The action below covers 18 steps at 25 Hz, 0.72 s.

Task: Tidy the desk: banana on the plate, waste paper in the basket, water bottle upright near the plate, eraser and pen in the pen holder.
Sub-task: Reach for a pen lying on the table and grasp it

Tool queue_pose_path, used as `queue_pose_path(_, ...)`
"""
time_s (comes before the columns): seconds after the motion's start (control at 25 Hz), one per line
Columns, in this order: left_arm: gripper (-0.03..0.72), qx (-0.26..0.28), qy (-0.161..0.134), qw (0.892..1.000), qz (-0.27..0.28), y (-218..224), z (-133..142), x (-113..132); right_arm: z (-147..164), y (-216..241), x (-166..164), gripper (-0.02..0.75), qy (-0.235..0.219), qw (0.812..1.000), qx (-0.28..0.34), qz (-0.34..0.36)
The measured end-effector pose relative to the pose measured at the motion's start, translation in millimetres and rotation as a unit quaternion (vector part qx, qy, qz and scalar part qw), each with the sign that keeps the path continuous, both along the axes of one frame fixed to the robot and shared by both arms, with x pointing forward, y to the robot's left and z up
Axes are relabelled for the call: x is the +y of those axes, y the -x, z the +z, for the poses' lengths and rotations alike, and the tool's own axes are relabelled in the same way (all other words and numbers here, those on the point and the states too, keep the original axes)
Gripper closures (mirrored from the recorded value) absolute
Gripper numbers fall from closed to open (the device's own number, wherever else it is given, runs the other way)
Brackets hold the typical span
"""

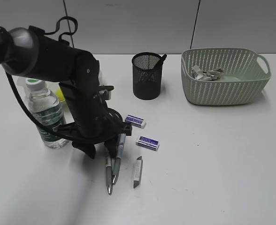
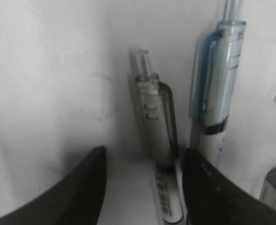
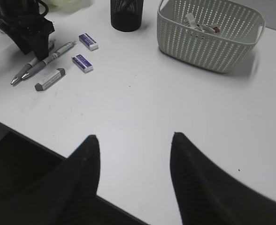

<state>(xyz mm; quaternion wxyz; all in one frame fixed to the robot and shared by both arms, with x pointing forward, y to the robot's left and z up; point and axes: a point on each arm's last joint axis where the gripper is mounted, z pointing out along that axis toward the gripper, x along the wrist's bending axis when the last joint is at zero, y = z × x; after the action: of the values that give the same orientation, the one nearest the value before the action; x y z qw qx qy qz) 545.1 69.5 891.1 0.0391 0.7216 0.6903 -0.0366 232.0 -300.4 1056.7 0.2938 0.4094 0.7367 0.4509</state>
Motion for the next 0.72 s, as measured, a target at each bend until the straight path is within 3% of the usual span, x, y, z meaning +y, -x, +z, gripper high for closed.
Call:
queue_pose_path(0.12,0.286,0.0,-0.004,1.0,0.005,-0.1,-0.1,0.7,0.0,0.0,0.0,0.344,0.0,1.0,0.0,0.0)
queue_pose_path(0.4,0.289,0.01,-0.047,0.999,0.002,2.4,-0.4,7.5,0.0,0.0,-0.1,0.344,0.0,1.0,0.0,0.0)
queue_pose_path(0.72,0.289,0.016,-0.035,0.999,0.016,3.1,-0.4,5.7,0.0,-0.1,-0.1,0.344,0.001,1.0,0.0,-0.001)
